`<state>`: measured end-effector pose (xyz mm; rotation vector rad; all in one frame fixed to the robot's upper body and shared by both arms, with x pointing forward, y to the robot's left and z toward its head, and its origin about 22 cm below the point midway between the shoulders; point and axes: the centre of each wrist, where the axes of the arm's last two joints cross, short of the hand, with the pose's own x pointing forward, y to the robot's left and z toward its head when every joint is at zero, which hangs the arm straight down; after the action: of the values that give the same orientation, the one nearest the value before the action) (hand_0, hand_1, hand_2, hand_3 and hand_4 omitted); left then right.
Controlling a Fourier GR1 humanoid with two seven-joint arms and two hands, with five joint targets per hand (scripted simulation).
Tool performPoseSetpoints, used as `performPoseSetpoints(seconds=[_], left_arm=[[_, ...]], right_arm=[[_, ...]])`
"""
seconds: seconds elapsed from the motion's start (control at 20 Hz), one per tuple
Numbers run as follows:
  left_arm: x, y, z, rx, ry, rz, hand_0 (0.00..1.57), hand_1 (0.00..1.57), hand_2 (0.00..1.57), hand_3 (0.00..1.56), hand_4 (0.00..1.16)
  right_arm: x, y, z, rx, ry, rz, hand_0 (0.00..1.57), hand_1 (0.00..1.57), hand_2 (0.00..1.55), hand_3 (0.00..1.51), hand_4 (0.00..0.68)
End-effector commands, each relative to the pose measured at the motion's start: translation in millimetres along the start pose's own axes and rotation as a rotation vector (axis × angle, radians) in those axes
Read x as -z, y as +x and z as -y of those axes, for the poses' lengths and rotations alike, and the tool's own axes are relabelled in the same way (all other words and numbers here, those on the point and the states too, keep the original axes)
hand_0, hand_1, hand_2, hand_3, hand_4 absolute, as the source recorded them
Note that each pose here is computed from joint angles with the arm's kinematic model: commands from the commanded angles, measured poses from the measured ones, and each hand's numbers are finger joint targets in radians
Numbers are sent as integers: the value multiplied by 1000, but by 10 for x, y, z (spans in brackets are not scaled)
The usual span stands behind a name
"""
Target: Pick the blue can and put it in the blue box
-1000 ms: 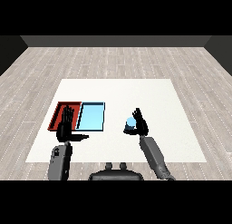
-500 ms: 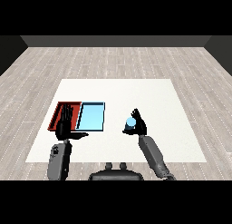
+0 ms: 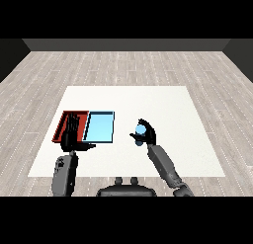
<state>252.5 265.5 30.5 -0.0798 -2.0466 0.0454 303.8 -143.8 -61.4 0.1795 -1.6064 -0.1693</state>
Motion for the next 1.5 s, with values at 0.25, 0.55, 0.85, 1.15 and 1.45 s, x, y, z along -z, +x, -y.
performPoseSetpoints(seconds=[0.25,0.55,0.85,1.15,1.45], left_arm=[[-65,-35,-12,-13,-12,3,0,0,0,0,0],[-24,-155,126,48,-36,-27,0,0,0,0,0],[17,-57,441,-4,-125,-79,0,0,0,0,0],[-10,-185,655,1,-186,-145,0,0,0,0,0],[9,-258,837,-32,-207,-188,0,0,0,0,0]], right_arm=[[-123,-230,-39,-179,-92,-39,1509,1509,1479,1428,620],[142,203,-236,-179,-48,45,1487,1487,1463,1406,645],[157,804,-146,-253,-19,126,1458,1458,1455,1401,623],[169,1073,-256,-314,42,232,1435,1435,1447,1403,617],[129,1193,-188,-357,43,243,1428,1428,1450,1401,616]])
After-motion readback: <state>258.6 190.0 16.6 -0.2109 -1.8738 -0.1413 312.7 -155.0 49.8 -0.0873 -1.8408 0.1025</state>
